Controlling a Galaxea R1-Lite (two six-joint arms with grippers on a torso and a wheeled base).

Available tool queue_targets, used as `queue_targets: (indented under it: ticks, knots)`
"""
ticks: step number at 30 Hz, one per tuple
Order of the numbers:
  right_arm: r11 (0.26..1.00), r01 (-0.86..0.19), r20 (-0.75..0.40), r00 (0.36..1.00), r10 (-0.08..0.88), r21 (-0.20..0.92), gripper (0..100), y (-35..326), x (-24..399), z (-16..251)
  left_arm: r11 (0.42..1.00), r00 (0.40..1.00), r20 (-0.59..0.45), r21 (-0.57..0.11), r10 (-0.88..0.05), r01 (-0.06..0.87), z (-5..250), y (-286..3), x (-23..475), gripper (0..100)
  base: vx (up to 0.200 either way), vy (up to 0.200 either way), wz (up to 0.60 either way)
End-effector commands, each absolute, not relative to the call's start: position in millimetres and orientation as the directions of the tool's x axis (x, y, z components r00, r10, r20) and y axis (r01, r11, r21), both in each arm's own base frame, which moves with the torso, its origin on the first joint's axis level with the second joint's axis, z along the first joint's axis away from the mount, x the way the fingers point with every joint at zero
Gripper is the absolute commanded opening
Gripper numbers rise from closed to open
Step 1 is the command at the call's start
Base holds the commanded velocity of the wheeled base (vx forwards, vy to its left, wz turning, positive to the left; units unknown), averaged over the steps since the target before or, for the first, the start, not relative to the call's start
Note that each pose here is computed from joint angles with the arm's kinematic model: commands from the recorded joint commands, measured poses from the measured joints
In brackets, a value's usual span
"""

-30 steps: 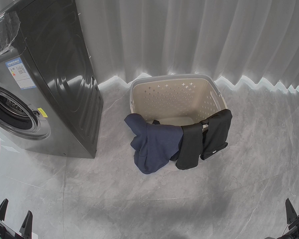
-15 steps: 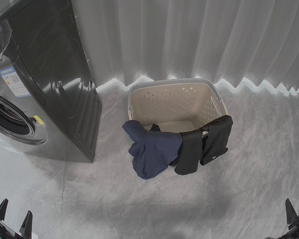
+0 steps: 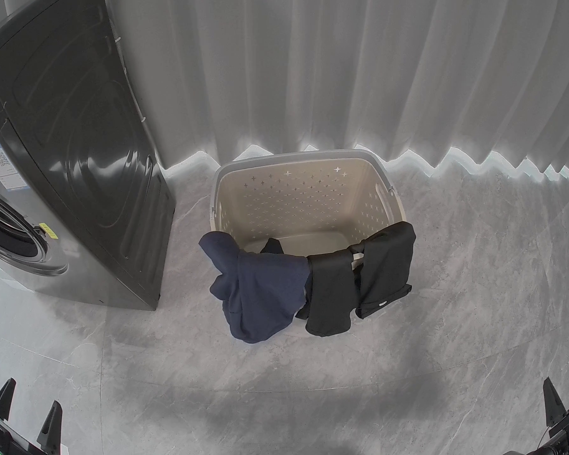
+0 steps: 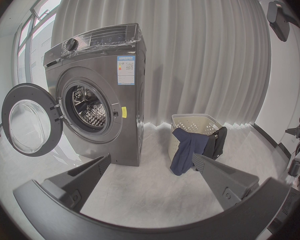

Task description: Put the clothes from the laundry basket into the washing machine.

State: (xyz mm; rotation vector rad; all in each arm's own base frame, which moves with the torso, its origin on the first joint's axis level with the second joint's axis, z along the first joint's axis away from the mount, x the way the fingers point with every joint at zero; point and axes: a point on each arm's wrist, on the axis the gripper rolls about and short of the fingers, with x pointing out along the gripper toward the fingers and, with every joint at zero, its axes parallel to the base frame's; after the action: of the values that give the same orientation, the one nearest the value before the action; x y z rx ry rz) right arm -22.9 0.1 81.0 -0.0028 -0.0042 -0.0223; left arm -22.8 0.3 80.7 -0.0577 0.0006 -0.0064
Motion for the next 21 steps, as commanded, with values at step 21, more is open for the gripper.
queue_targets:
  ticks: [21]
  knots:
    - [1.0, 0.021, 0.0, 1.0, -0.021, -0.003, 100, 0.1, -22.6, 75.9, 0.998, 1.0, -0.005, -0.057, -0.006, 0.006, 75.9, 0.3, -22.6, 100, 0.105, 0.0, 0.0]
